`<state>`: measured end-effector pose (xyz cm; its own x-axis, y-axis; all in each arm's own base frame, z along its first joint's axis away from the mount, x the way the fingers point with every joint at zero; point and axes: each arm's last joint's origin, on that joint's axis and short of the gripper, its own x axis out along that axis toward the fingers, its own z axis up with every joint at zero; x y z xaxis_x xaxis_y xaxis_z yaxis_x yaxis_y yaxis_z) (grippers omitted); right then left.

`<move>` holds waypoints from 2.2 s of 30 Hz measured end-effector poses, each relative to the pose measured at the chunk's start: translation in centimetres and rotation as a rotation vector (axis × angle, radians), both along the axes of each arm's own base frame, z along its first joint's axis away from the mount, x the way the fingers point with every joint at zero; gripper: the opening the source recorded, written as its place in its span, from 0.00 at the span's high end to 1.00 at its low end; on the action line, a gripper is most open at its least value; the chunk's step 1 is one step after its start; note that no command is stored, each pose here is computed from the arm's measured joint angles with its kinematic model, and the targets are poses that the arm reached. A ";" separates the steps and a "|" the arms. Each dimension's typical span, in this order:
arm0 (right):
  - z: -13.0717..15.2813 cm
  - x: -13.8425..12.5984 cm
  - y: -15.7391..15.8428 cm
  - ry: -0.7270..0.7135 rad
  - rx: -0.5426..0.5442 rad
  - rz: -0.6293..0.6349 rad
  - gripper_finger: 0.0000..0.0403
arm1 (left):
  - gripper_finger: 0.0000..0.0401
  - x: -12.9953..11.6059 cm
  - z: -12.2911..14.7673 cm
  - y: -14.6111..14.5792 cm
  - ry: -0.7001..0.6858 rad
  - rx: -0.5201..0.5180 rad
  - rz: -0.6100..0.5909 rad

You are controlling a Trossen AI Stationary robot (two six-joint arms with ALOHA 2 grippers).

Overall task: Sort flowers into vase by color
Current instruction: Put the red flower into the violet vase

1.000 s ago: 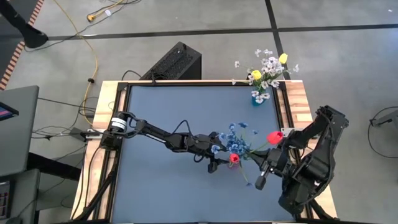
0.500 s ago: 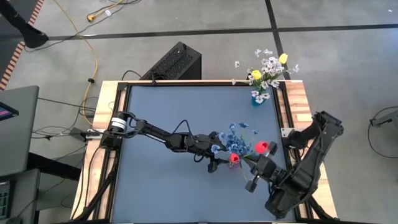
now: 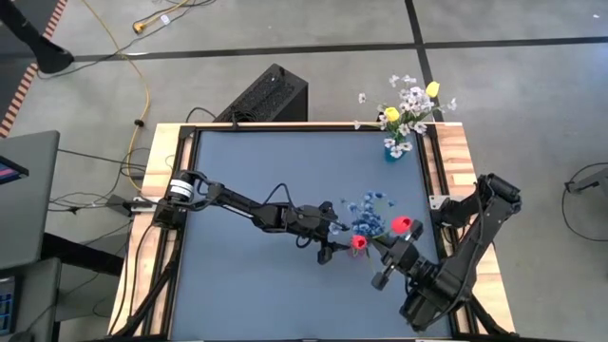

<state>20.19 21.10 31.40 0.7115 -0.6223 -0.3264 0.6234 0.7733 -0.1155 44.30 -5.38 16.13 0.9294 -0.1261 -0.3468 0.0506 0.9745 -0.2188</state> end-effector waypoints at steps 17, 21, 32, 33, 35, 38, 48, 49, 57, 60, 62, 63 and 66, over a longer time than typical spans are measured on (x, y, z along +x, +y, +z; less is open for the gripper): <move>-2.8 1.2 -1.3 0.045 0.003 -0.067 0.93 | 0.30 0.0 0.0 -0.1 0.000 -0.002 -0.001; -2.9 1.2 -1.4 0.052 0.011 -0.072 0.93 | 0.30 0.0 0.0 -0.1 0.000 -0.002 -0.001; -3.2 2.5 -2.2 0.157 0.080 -0.108 0.93 | 0.30 0.0 0.0 0.0 0.000 0.001 -0.001; -3.2 2.7 -2.3 0.163 0.081 -0.104 0.93 | 0.30 0.0 0.0 0.0 0.000 0.001 0.000; -3.3 2.9 -2.4 0.179 0.087 -0.100 0.93 | 0.30 0.0 0.0 0.0 0.000 0.001 0.000; -3.5 3.2 -2.7 0.229 0.122 -0.115 0.93 | 0.30 0.0 0.0 0.0 0.000 0.001 0.000; -3.7 4.0 -3.1 0.331 0.133 -0.083 0.93 | 0.30 0.0 0.0 0.0 -0.001 0.000 0.001; -3.7 4.0 -3.1 0.332 0.132 -0.081 0.93 | 0.30 0.0 0.0 -0.1 -0.001 0.000 0.001; -2.7 3.8 -2.9 0.335 0.132 -0.071 0.87 | 0.30 0.0 0.0 -0.3 -0.001 -0.002 -0.006; -2.5 3.8 -2.9 0.337 0.134 -0.073 0.84 | 0.30 0.0 0.0 -0.4 -0.001 -0.002 -0.007; -2.5 3.7 -2.9 0.350 0.143 -0.074 0.82 | 0.30 0.0 0.0 -0.4 -0.001 -0.001 -0.008; -2.5 3.7 -3.0 0.360 0.149 -0.074 0.80 | 0.30 0.0 0.0 -0.4 -0.001 0.000 -0.008; -2.2 3.4 -3.1 0.384 0.179 -0.071 0.77 | 0.30 0.0 0.0 -0.4 -0.001 0.000 -0.008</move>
<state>23.56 17.97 29.20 0.4747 -0.5750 -0.6663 0.6142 0.7587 -0.2172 44.26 -5.74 16.14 0.9286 -0.1338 -0.3461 0.0588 0.9740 -0.2187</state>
